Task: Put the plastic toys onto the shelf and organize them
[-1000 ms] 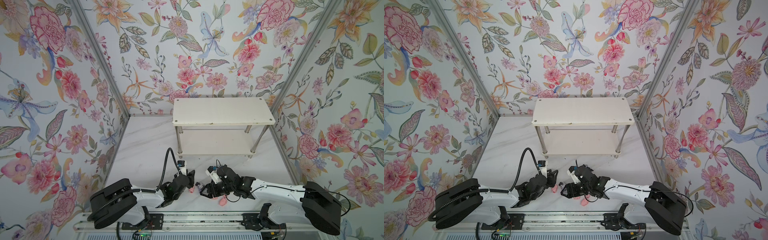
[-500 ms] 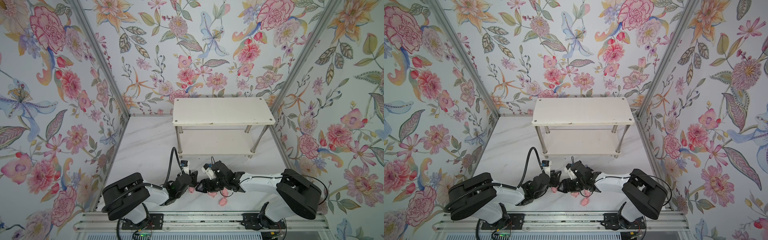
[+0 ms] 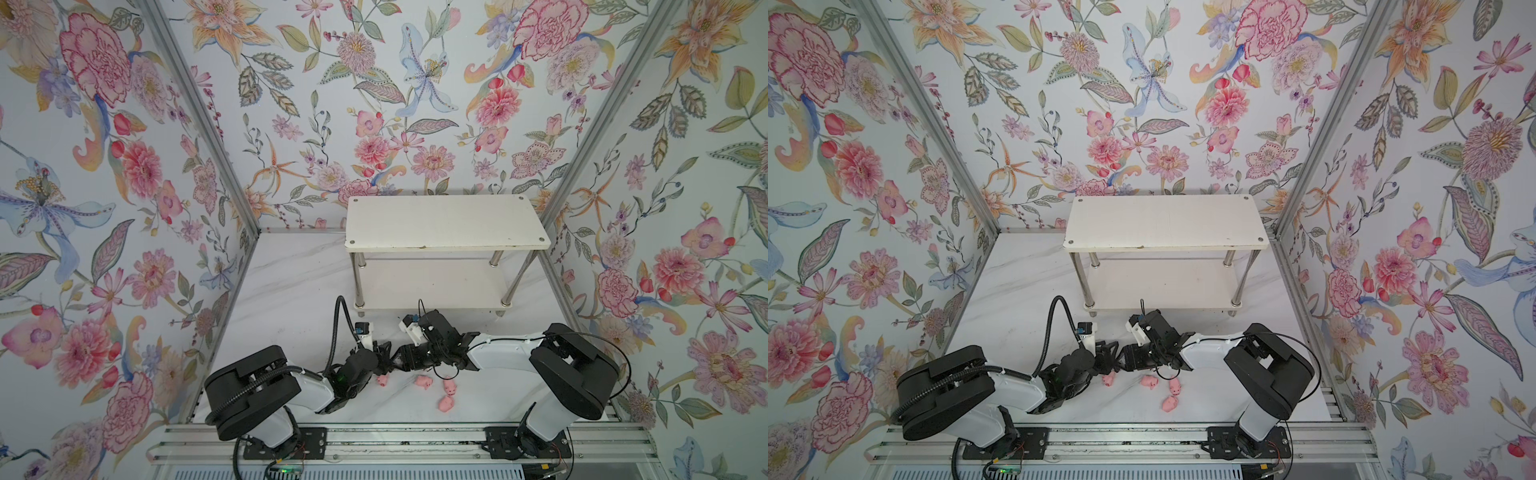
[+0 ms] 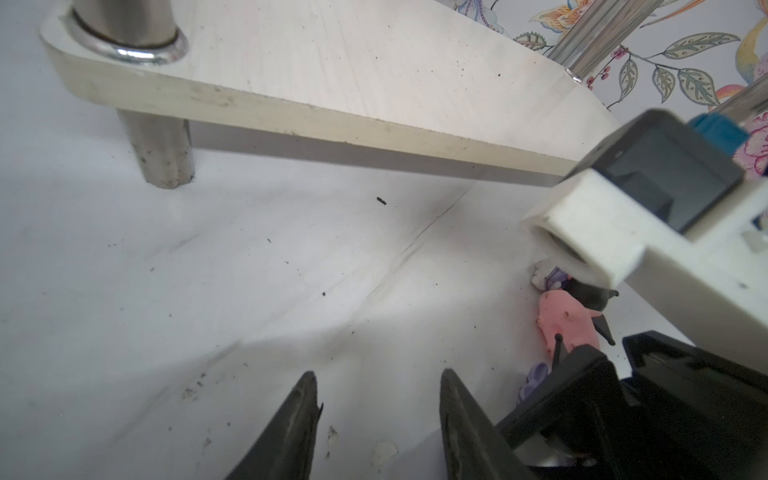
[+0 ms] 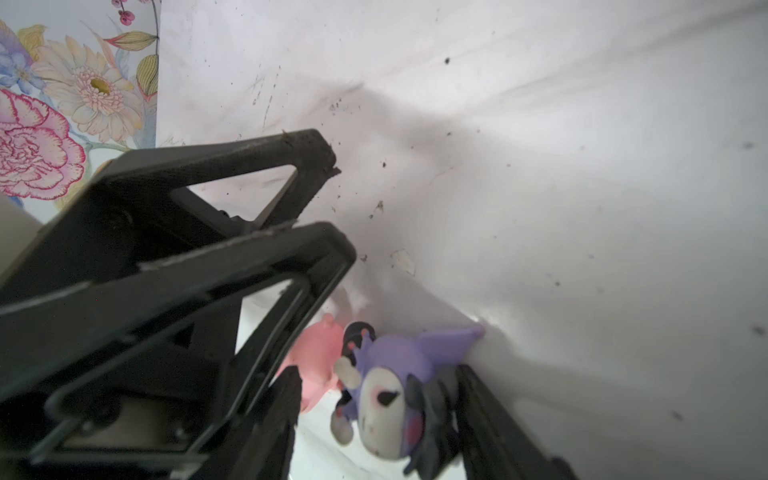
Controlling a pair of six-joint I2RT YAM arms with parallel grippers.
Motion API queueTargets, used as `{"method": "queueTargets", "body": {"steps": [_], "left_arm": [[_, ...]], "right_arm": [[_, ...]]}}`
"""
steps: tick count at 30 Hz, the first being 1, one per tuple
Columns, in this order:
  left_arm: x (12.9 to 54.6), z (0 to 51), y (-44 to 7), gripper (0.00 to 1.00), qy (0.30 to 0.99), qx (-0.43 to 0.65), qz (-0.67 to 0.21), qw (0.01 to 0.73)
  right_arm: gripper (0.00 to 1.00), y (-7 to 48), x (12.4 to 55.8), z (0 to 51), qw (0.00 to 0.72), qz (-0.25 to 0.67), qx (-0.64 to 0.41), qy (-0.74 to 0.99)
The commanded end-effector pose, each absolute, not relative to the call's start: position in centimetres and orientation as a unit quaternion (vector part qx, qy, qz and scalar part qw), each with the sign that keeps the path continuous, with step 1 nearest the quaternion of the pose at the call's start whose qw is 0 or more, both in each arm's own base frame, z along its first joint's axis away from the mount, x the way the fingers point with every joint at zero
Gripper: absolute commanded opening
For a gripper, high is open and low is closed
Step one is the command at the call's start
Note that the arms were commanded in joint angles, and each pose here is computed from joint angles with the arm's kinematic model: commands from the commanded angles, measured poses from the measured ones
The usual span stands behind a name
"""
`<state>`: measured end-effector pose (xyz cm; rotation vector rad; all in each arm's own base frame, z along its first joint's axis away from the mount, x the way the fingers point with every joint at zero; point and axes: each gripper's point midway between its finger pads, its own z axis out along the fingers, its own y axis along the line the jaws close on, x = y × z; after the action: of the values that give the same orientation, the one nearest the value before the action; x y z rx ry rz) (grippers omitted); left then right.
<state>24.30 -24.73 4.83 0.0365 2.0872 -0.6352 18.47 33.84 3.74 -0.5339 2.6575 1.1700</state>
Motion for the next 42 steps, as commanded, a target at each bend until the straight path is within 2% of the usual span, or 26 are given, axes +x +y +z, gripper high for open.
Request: {"method": "queueTargets", "body": {"steps": [1,11,22,33,38,42], "left_arm": [[24.6,5.2,-24.0,0.49,0.843,0.000,-0.263,0.469],[24.2,5.1,-23.3,0.50,0.839,-0.006,-0.270,0.472],[23.2,5.5,-20.6,0.50,0.832,-0.022,-0.262,0.488],[22.4,6.7,-15.9,0.51,0.820,-0.056,-0.223,0.524],[21.9,7.1,-13.9,0.50,0.810,-0.082,-0.220,0.537],[21.7,7.2,-13.1,0.49,0.805,-0.094,-0.222,0.543]], "right_arm": [[0.57,33.2,17.2,1.2,0.076,0.367,-0.191,0.907],[0.44,33.5,16.7,0.5,0.122,0.299,-0.250,0.913],[0.26,34.3,17.6,2.4,0.191,0.218,-0.318,0.903],[0.22,33.1,20.9,7.2,0.341,0.024,-0.429,0.836],[0.22,32.7,22.2,7.3,0.367,-0.047,-0.455,0.810],[0.21,33.3,21.6,6.0,0.370,-0.077,-0.495,0.782]]}}
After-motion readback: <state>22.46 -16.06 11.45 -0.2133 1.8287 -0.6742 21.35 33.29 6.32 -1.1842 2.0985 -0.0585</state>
